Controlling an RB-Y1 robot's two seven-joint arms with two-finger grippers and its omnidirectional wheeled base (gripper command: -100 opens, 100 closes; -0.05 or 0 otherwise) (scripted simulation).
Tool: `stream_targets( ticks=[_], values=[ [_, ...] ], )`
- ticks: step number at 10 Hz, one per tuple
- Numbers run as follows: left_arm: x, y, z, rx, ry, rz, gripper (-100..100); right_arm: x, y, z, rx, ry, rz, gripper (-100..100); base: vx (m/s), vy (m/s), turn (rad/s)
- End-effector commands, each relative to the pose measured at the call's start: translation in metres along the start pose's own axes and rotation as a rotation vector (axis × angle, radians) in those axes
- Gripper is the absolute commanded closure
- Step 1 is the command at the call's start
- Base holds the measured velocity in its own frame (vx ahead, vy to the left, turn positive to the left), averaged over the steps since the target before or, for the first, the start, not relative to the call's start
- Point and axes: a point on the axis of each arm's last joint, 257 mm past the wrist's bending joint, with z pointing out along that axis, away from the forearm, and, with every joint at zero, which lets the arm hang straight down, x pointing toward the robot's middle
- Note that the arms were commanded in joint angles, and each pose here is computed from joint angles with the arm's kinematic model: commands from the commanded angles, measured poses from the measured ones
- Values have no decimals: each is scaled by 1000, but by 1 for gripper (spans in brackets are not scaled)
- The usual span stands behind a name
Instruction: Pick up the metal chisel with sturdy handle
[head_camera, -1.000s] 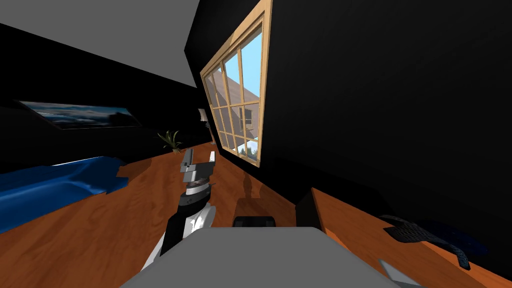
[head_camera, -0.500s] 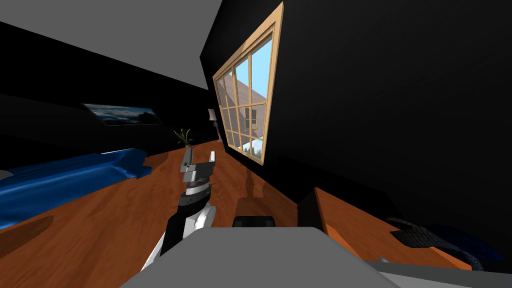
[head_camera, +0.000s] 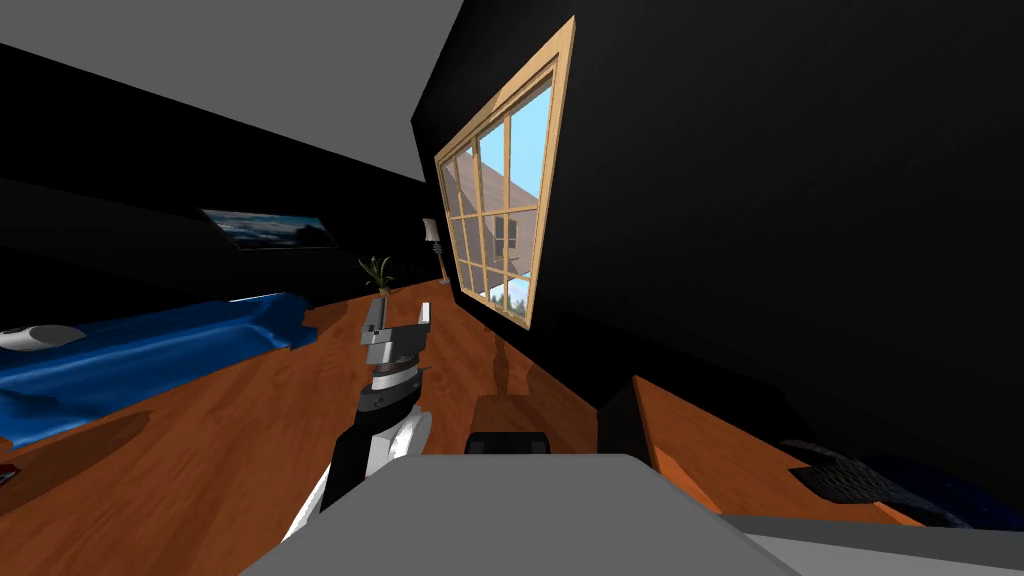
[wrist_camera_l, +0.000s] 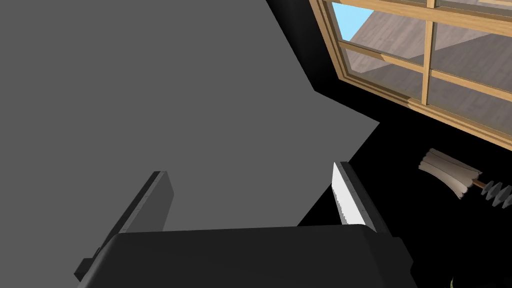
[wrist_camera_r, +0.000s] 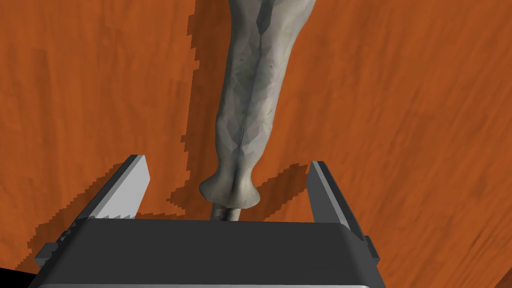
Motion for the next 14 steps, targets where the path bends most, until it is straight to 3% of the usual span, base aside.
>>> stream_targets(
  ticks=[1,3,4,6,7,11,12,13,14],
  values=[
    [0,0,0,0,0,0,0,-10,-11,4,-4,-19,39,-100,-133,81,231],
    [0,0,0,0,0,0,0,1,-2,2,-20,5,48,-100,-70,39,42],
    [0,0,0,0,0,0,0,-2,-6,3,-35,0,84,-100,-75,41,201],
    [0,0,0,0,0,0,0,-2,-6,3,-33,1,76,-100,-57,27,65],
    [0,0,0,0,0,0,0,-2,-6,3,-34,0,80,100,-6,3,0],
    [0,0,0,0,0,0,0,-2,-7,3,-31,-1,81,100,0,0,0],
    [0,0,0,0,0,0,0,-2,-7,3,-31,-1,81,0,0,0,0],
    [0,0,0,0,0,0,0,5,1,1,-25,13,51,100,77,-33,-220],
    [0,0,0,0,0,0,0,9,4,0,-30,20,54,100,103,-45,-170]
  ],
)
